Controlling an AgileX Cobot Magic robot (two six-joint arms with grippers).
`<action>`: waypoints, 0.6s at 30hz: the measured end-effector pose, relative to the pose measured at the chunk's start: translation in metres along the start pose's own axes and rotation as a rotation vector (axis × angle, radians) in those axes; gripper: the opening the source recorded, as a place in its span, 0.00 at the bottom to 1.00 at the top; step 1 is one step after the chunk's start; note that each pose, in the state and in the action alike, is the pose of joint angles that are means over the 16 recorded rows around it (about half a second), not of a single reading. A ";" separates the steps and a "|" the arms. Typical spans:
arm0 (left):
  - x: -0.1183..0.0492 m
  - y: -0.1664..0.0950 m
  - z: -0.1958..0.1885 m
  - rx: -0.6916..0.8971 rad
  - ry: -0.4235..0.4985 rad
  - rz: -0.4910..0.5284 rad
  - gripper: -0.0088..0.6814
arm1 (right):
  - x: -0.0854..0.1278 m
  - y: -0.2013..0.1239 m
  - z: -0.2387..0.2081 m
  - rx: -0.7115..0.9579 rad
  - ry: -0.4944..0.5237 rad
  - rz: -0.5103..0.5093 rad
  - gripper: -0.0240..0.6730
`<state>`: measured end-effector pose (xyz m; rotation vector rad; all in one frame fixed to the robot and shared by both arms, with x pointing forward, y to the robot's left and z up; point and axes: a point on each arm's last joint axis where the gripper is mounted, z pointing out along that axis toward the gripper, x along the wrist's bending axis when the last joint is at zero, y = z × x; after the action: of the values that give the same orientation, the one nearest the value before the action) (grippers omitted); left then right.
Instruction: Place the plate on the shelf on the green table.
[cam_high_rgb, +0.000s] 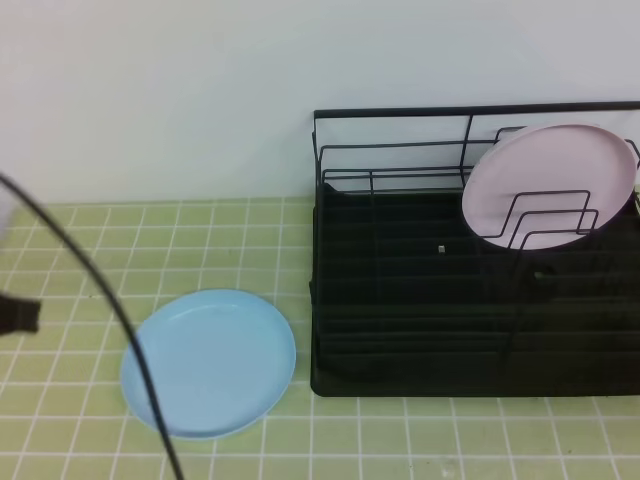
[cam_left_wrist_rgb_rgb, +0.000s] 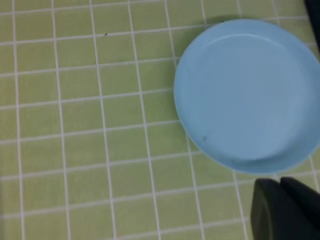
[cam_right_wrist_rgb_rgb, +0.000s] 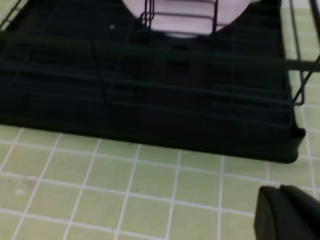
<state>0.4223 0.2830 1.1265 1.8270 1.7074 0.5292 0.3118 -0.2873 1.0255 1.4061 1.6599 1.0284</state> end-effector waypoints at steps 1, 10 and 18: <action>0.000 0.006 0.007 0.024 -0.007 0.008 0.01 | 0.000 0.000 0.002 0.012 0.009 -0.001 0.03; 0.004 0.038 0.086 0.161 -0.056 0.010 0.25 | 0.005 0.000 0.010 0.051 0.078 -0.024 0.03; 0.010 0.038 0.155 0.243 -0.072 -0.039 0.59 | 0.006 0.001 0.010 0.047 0.092 -0.043 0.03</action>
<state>0.5516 0.2703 1.0338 1.9482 1.8193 0.2447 0.3197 -0.2800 1.0219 1.3659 1.7837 1.0496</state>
